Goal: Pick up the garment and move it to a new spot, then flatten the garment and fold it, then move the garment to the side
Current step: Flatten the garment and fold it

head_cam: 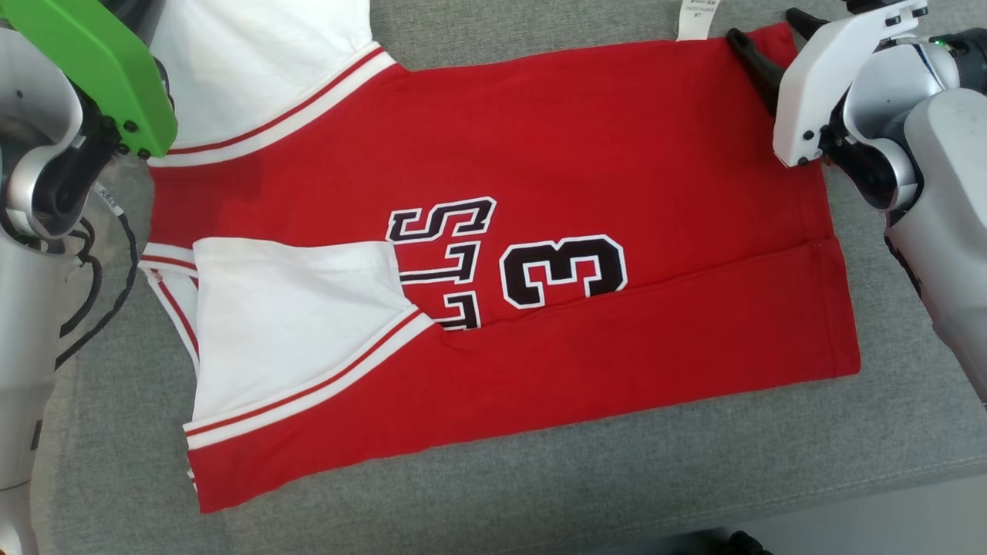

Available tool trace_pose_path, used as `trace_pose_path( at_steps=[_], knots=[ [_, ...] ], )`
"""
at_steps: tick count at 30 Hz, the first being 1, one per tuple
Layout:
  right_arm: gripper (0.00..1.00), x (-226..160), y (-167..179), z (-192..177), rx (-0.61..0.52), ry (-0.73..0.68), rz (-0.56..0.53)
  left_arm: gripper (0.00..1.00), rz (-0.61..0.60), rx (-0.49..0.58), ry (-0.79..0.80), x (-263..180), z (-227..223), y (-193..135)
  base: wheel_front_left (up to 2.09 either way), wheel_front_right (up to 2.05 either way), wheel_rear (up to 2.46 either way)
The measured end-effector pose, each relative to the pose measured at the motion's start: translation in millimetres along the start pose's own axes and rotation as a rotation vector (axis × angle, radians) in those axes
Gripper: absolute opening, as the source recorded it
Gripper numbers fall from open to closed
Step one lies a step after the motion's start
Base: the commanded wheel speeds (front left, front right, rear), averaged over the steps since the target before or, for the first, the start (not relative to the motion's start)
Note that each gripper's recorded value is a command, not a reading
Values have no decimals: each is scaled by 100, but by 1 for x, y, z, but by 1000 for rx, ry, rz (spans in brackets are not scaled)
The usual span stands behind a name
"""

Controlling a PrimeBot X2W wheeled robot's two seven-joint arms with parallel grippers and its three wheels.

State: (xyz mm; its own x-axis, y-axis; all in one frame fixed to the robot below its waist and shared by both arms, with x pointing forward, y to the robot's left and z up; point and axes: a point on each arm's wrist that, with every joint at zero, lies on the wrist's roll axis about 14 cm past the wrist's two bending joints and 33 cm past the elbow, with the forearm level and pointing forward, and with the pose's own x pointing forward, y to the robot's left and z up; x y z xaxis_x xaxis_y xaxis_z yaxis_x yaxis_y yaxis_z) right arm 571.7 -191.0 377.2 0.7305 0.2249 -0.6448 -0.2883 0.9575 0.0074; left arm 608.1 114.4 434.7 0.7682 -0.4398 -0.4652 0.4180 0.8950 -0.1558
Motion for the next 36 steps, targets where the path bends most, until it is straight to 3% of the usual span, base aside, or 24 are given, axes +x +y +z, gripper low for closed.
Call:
trace_pose_path(
  at_steps=[2, 9, 21, 36],
  knots=[
    [0, 3, 0, 1, -2, 6, 4, 0, 3, -3, -1, -3, -1, 1, 0, 0, 0],
    [0, -3, 0, 10, -1, -32, 7, 0, 8, 3, -46, -10, 9, 1, 0, 0, 0],
    [0, -40, -2, 62, -49, -297, -18, 0, -13, 16, -144, -31, 34, -18, 0, 0, 0],
    [0, -106, 11, 8, -9, -449, -28, 0, -70, -134, -219, -124, -26, -66, 0, 0, 0]
  ],
)
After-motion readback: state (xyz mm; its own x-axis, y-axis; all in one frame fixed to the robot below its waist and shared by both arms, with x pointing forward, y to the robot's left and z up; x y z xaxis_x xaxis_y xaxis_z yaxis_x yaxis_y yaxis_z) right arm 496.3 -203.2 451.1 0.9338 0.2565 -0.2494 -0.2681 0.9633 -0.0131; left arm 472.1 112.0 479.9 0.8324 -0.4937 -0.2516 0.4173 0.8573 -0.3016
